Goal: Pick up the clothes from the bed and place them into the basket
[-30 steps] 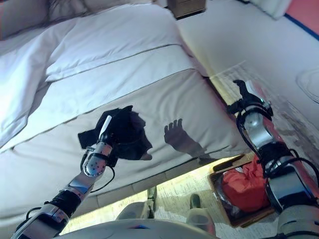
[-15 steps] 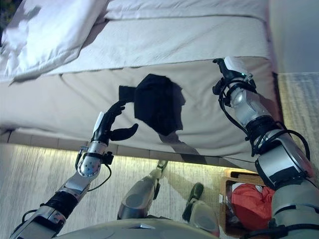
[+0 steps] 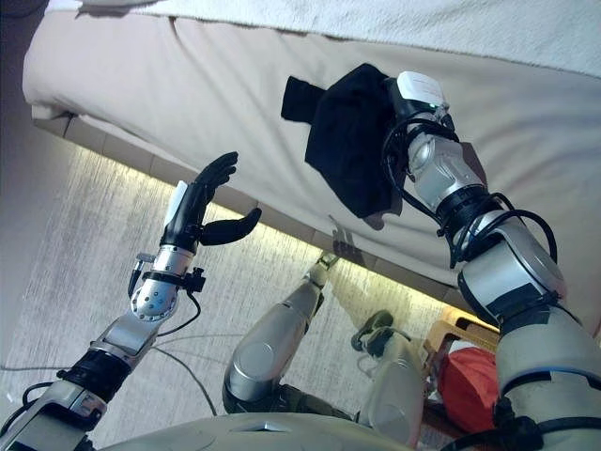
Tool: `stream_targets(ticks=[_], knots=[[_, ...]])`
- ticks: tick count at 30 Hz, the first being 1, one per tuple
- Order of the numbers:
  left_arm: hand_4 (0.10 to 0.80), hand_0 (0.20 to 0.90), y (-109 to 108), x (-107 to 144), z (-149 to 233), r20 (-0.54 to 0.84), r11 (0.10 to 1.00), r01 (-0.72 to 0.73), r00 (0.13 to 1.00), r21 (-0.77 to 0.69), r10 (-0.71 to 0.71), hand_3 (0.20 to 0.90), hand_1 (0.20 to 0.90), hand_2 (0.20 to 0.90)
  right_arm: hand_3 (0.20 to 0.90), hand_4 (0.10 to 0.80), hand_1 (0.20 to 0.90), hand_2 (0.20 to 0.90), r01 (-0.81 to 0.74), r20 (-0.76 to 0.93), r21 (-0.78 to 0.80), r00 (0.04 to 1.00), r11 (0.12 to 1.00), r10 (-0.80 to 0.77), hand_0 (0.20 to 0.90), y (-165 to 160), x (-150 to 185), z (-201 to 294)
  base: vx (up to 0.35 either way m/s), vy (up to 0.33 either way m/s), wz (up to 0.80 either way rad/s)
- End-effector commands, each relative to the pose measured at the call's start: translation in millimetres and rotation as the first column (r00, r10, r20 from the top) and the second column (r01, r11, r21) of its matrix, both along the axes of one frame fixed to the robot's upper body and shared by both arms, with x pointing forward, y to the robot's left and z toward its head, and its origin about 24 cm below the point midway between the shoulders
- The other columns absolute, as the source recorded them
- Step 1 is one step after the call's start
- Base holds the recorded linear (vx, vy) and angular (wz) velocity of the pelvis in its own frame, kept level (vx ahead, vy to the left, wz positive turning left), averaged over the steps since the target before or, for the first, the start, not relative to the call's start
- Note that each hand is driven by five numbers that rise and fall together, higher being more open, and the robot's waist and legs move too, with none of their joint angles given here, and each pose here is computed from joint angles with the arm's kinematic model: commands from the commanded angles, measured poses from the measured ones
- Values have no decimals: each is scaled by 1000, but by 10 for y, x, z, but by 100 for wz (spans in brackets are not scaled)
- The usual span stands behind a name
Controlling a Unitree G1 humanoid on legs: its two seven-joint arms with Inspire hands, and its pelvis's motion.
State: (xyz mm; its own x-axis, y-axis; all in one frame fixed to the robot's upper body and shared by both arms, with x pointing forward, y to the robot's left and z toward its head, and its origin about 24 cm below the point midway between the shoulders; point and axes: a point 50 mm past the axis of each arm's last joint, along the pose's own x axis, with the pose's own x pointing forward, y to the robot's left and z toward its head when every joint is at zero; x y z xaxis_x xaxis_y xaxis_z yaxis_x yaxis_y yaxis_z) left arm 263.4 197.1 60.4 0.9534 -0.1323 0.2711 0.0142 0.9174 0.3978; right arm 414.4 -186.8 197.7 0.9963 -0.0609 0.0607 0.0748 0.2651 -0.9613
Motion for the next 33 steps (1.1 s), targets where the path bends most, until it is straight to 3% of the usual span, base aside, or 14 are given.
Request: stream_targets(ticks=[1,12,16,17,18,33], knots=[[800,900,-9,-66,362,209,996,36,978,-85,-18,900,900,900,900,800,900,900,-45,132,-130,989,990,62,900,200,40,530,-1,49,10],[800,900,-68,-185,374,240,990,85,969,-111,-56,900,900,900,900,800,900,900,70,6,-214,997,974,-71,900,15,118,428,-23,29,10],[800,900,-102,-206,373,242,989,96,968,-112,-66,900,900,900,900,800,900,900,57,27,-110,998,992,-54,900,11,129,486,-45,6,7],[800,900,-109,-223,362,241,989,99,968,-110,-70,900,900,900,900,800,900,900,28,51,-24,998,999,-27,900,46,132,537,-44,-23,-2],[800,900,-108,-230,364,241,989,99,968,-108,-71,900,900,900,200,100,300,300,10,75,8,997,1000,-11,300,67,129,558,-41,-30,0],[800,900,-121,-206,376,267,990,103,961,-94,-74,900,900,900,200,100,300,300,30,135,167,989,985,-53,300,-61,106,492,-16,-21,0]])
